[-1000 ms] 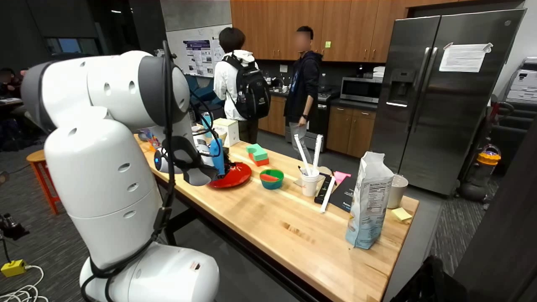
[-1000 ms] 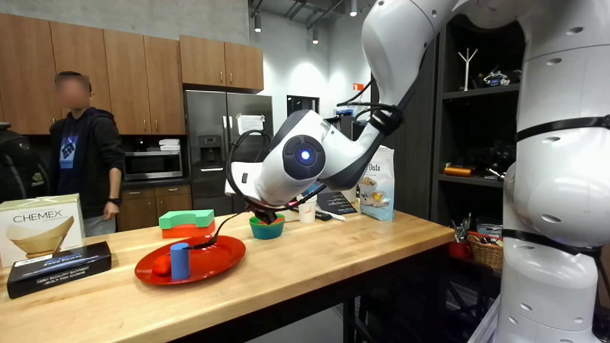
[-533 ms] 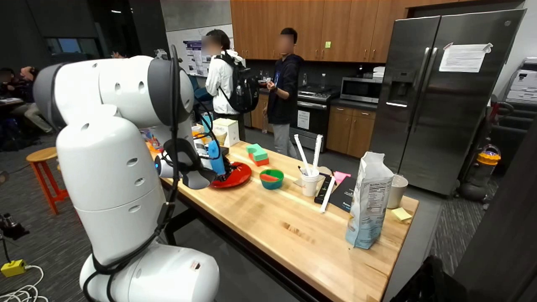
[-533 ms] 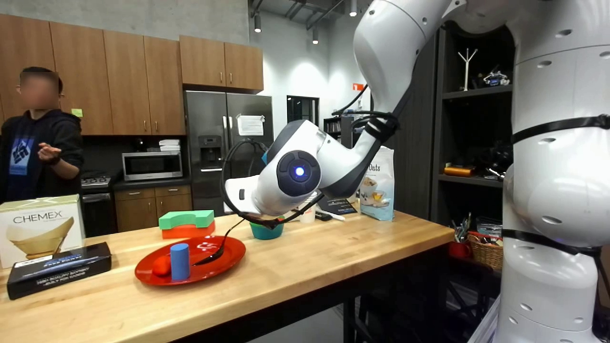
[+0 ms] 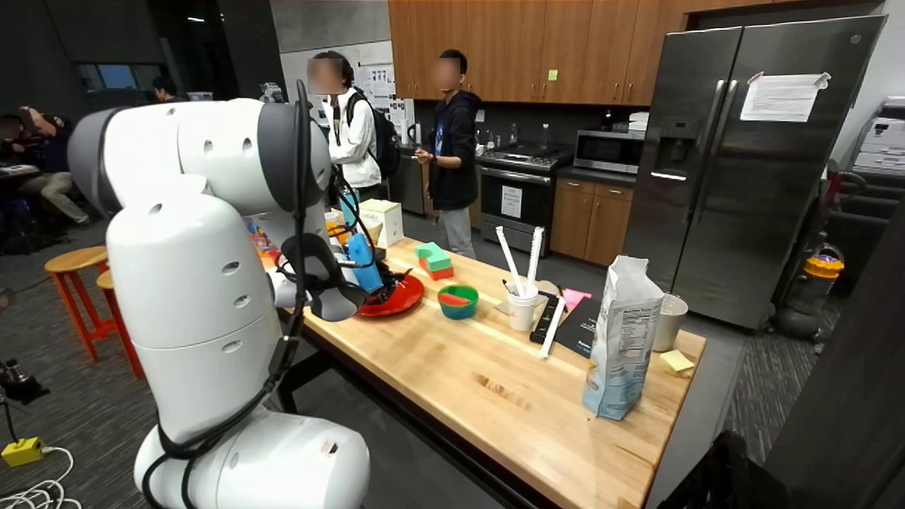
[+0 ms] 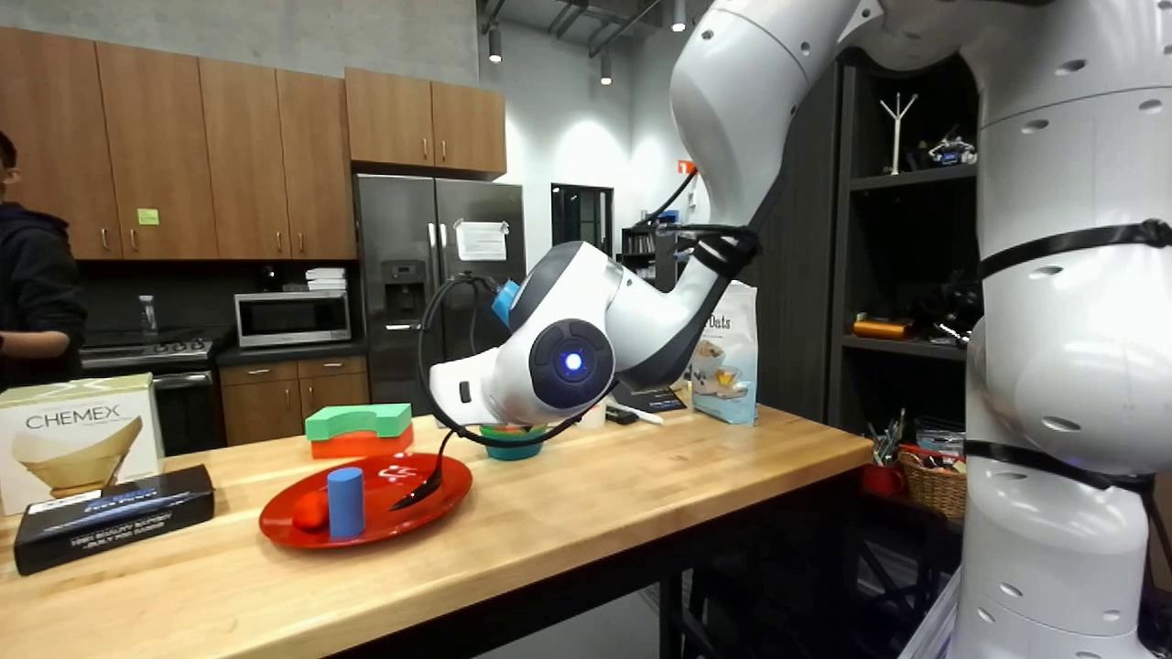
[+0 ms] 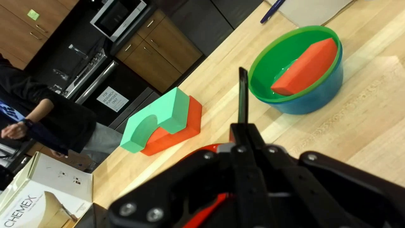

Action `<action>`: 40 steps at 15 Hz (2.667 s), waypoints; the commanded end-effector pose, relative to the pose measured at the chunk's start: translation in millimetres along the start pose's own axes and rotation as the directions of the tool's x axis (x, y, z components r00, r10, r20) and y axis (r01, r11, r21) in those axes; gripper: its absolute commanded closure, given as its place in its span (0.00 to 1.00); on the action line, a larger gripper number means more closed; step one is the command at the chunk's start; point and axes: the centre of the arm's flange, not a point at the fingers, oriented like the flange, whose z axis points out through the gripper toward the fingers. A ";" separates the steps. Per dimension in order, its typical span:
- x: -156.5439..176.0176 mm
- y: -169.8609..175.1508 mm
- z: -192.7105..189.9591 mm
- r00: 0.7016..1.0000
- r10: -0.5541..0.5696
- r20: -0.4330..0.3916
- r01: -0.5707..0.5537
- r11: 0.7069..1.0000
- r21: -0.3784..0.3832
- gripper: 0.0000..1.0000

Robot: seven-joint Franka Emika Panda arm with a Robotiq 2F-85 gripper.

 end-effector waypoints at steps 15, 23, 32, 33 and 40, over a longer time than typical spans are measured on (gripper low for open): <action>2.6 1.5 3.5 0.999 -0.052 -0.002 0.052 0.998 -0.039 0.99; 1.5 4.4 9.9 0.988 -0.103 0.111 0.120 0.980 -0.157 0.99; -37.9 4.8 53.5 0.988 -0.051 0.146 0.078 0.980 -0.184 0.99; -41.0 2.0 59.9 0.990 -0.042 0.136 0.066 0.982 -0.176 0.99; -91.0 -7.2 110.9 0.996 0.085 0.032 -0.083 0.994 -0.067 0.99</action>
